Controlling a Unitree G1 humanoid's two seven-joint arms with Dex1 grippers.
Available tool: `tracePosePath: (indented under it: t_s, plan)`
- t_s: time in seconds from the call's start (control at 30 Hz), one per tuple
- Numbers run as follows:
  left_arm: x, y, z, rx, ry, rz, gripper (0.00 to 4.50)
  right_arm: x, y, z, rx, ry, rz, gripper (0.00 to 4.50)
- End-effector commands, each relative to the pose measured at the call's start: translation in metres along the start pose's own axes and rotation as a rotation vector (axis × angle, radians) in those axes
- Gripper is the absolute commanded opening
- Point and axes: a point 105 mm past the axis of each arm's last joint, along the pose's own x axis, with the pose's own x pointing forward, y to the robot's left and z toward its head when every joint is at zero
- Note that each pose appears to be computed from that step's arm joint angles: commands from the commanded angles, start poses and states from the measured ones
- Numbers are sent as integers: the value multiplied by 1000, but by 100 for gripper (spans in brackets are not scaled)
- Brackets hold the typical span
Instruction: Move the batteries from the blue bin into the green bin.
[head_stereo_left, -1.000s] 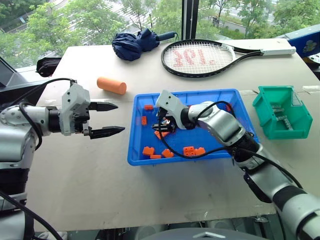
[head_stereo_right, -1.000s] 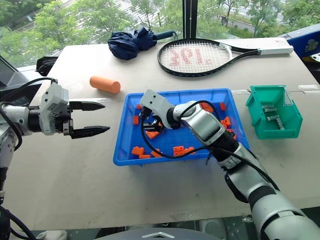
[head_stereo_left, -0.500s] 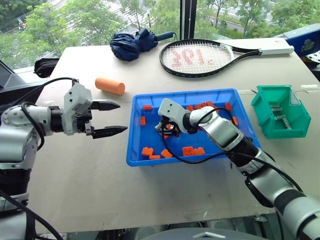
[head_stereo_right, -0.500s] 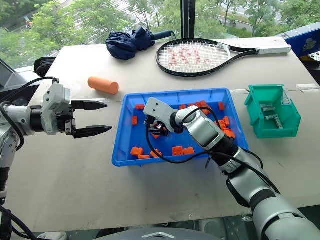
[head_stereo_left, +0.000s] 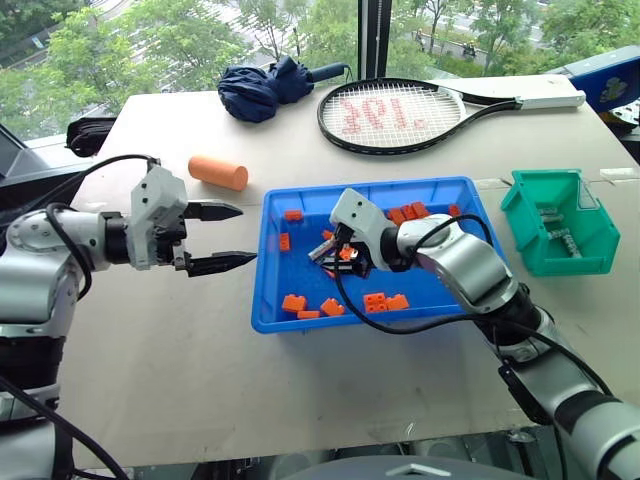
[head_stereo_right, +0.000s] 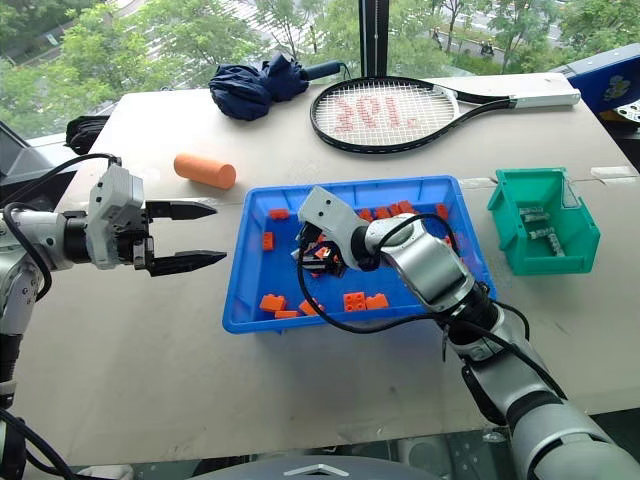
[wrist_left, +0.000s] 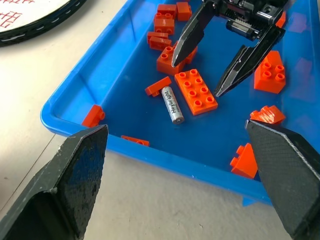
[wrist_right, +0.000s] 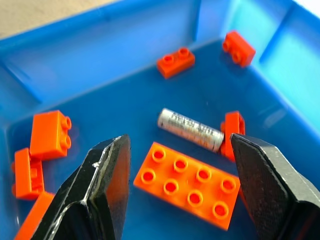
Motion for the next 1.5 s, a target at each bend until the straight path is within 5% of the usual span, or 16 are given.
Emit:
tracePosePath:
  t_s: [0.03, 0.43, 0.73, 0.93, 1.23, 1.4, 1.5]
  plan:
    - [1, 1, 9, 39, -10, -4, 450, 3, 4, -6, 31, 23, 4, 314]
    - [1, 1, 11, 43, -6, -7, 450, 10, 4, -24, 7, 88, -11, 314]
    - [2, 2, 11, 43, -4, -11, 450, 7, 1, -26, -15, 104, -38, 7]
    - [3, 2, 11, 43, -5, -13, 450, -5, -1, -26, -12, 101, -50, 7]
    - [4, 2, 10, 46, -5, -13, 450, -52, -3, -67, 5, 226, -42, 7]
    - [2, 3, 9, 44, 1, -8, 450, -79, -19, -35, -1, 142, -99, 7]
    - [1, 4, 9, 43, 1, -5, 450, -70, -25, 9, -9, -13, -135, 7]
